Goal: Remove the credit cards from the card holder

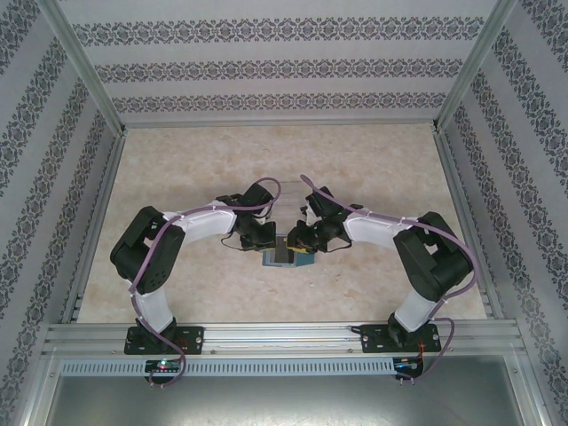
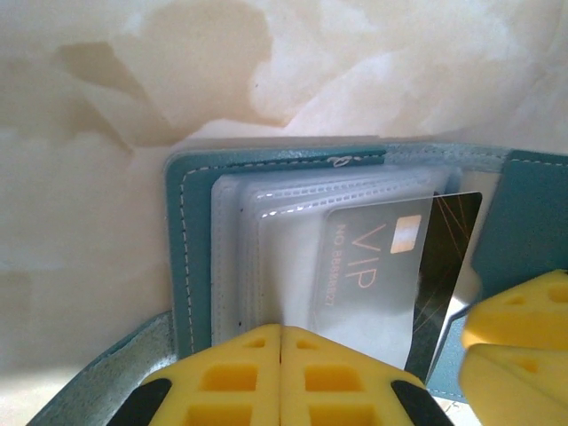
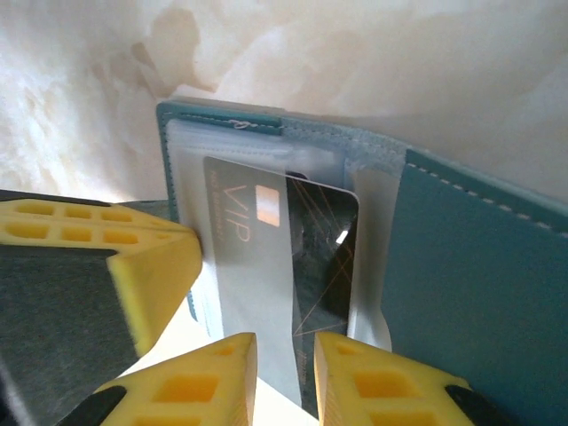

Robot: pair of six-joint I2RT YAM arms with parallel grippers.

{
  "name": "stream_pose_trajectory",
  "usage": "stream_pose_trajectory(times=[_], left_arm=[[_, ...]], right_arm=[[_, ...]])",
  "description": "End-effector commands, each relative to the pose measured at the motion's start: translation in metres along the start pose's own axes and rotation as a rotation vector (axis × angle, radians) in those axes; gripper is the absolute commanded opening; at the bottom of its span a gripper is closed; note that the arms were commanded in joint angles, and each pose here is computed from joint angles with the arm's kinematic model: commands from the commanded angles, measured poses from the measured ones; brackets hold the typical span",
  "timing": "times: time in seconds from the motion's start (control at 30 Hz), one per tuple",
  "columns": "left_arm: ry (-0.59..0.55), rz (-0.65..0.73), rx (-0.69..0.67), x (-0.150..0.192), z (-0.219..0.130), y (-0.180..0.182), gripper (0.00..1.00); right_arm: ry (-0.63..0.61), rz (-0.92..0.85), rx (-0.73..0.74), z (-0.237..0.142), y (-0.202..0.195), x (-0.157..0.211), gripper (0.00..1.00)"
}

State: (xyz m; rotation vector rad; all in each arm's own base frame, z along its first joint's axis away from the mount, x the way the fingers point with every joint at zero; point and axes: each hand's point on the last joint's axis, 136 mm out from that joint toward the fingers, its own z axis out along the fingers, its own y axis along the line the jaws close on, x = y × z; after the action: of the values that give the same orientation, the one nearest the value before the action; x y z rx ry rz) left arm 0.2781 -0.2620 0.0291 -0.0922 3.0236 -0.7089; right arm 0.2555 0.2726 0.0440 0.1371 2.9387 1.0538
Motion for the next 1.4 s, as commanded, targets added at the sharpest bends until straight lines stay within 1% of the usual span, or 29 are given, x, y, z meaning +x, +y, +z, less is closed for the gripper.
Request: stream_pose_trajectory(times=[0.0, 0.13, 0.3, 0.93, 1.37], left_arm=[[0.040, -0.035, -0.055, 0.019, 0.004, 0.017, 0.06], [0.041, -0.046, -0.059, 0.022, 0.004, 0.021, 0.06], [0.049, -0.049, -0.060, 0.023, 0.007, 0.022, 0.06], [0.052, -0.050, -0.059, 0.023, 0.007, 0.021, 0.06], [0.050, -0.061, -0.062, 0.028, 0.005, 0.026, 0.06]], right_arm=[[-0.033, -0.009, -0.006, -0.009, -0.001, -0.004, 0.26], [-0.030, 0.004, 0.006, -0.008, -0.011, -0.004, 0.26], [0.007, 0.003, -0.001, 0.001, -0.017, -0.001, 0.25], [0.039, 0.016, -0.058, 0.019, -0.015, -0.003, 0.23], [0.029, 0.008, -0.051, 0.021, -0.016, -0.007, 0.17]])
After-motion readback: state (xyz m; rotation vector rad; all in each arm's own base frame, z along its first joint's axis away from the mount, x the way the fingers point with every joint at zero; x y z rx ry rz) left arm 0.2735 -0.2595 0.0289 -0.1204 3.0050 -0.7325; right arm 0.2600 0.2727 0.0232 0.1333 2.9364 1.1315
